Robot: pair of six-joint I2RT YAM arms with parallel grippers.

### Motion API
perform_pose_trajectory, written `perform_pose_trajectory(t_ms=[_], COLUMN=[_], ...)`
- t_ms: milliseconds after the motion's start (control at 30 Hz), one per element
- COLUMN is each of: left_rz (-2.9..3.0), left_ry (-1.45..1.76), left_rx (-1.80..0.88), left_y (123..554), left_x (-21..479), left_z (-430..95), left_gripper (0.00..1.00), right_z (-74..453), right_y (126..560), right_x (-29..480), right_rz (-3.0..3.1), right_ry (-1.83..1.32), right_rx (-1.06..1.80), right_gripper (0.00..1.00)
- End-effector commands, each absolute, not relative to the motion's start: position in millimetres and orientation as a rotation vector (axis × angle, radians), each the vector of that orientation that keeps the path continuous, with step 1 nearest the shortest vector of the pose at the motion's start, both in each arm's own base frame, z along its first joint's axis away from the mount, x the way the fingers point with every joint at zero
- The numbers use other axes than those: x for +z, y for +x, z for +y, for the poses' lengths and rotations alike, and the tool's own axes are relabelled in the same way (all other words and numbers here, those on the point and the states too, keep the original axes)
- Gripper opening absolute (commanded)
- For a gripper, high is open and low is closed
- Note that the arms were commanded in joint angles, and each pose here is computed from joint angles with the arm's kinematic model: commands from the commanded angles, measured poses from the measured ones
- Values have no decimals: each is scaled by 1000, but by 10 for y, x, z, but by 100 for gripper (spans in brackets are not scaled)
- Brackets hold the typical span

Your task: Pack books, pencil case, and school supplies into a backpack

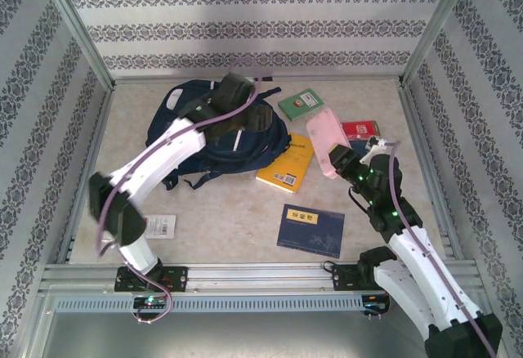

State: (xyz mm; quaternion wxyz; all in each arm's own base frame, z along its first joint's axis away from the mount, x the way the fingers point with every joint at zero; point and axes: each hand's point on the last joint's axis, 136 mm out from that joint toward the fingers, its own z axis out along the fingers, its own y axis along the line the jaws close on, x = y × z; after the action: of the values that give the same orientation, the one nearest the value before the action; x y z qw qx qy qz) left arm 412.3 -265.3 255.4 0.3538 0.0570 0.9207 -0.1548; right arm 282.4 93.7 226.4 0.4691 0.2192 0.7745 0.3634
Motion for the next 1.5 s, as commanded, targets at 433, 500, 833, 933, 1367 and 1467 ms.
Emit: perform_pose_trajectory(t_ms=[433,500,833,933,1367,1467], left_rz=[2600,2606,2670,2665,2690,2705], left_ry=[161,172,135,127,110,105], left_rx=[-573,-611,-587,-597,-760,-761], left_y=[4912,4922,5027,5036,5042,5051], left_x=[1647,1587,1236,1227,998,914], left_z=[-2345,-2400,-2344,-2339,-2531,-2537], left_gripper=[68,66,66,65,42,36], right_z=[946,955,973,970,990,994], right_y=[2743,2764,2815,2822,2881,2892], right_x=[2106,2087,2100,2090,2016,1996], right_rz=[1942,1947,1938,1942,1966,1975], right_ry=[532,533,540,540,541,544], right_rx=[947,952,993,991,994,995], right_gripper=[31,31,31,31,31,31])
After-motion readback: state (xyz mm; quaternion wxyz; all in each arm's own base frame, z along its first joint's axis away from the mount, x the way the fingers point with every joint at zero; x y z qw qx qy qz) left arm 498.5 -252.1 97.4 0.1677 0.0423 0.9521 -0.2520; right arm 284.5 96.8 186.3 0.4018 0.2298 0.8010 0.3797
